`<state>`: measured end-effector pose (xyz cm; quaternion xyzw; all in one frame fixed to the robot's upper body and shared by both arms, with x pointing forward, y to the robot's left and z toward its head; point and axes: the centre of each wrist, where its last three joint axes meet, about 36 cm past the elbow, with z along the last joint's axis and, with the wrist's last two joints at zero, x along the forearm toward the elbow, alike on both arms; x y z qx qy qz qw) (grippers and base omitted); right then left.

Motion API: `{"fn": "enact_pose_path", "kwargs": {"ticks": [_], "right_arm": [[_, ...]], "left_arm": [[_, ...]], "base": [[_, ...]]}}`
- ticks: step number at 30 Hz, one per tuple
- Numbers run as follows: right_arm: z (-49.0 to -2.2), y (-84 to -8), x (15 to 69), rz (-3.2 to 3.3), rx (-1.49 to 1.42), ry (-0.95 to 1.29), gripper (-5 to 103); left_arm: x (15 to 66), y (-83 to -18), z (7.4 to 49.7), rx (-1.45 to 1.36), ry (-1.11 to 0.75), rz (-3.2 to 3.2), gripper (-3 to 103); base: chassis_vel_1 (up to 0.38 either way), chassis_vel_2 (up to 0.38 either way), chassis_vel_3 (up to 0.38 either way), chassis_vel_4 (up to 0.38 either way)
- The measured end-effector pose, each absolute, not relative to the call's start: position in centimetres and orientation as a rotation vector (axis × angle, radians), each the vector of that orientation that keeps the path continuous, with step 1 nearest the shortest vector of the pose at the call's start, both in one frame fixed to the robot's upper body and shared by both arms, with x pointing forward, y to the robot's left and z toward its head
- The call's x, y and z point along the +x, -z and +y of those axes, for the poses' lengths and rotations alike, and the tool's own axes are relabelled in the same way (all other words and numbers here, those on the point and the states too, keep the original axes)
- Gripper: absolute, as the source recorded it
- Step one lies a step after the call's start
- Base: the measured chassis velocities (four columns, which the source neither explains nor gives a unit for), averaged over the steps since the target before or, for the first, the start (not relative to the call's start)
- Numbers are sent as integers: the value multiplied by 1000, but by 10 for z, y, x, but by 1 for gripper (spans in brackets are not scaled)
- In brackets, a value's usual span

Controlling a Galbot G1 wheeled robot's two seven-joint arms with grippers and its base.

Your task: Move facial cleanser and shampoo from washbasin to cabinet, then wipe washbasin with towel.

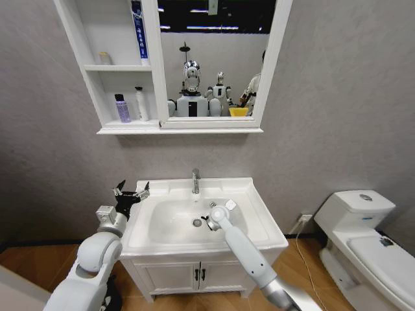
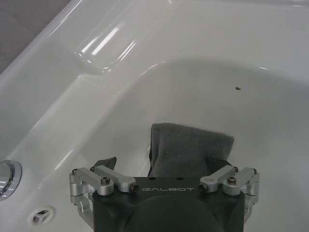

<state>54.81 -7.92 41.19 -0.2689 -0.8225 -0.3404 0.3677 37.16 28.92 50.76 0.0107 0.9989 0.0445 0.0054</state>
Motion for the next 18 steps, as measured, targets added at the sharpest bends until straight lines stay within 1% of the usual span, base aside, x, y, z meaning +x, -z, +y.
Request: {"fn": "enact_pose_path", "kwargs": {"ticks": [8, 18], "right_arm": [[-68, -416, 555, -2031, -754, 903, 100], [-67, -417, 556, -1984, -776, 936, 100]], "left_arm": [[372, -506, 288, 35, -140, 3129, 100], [372, -503, 286, 42, -143, 3134, 100]], "base": [[0, 0, 0, 0], [0, 0, 0, 0]]}}
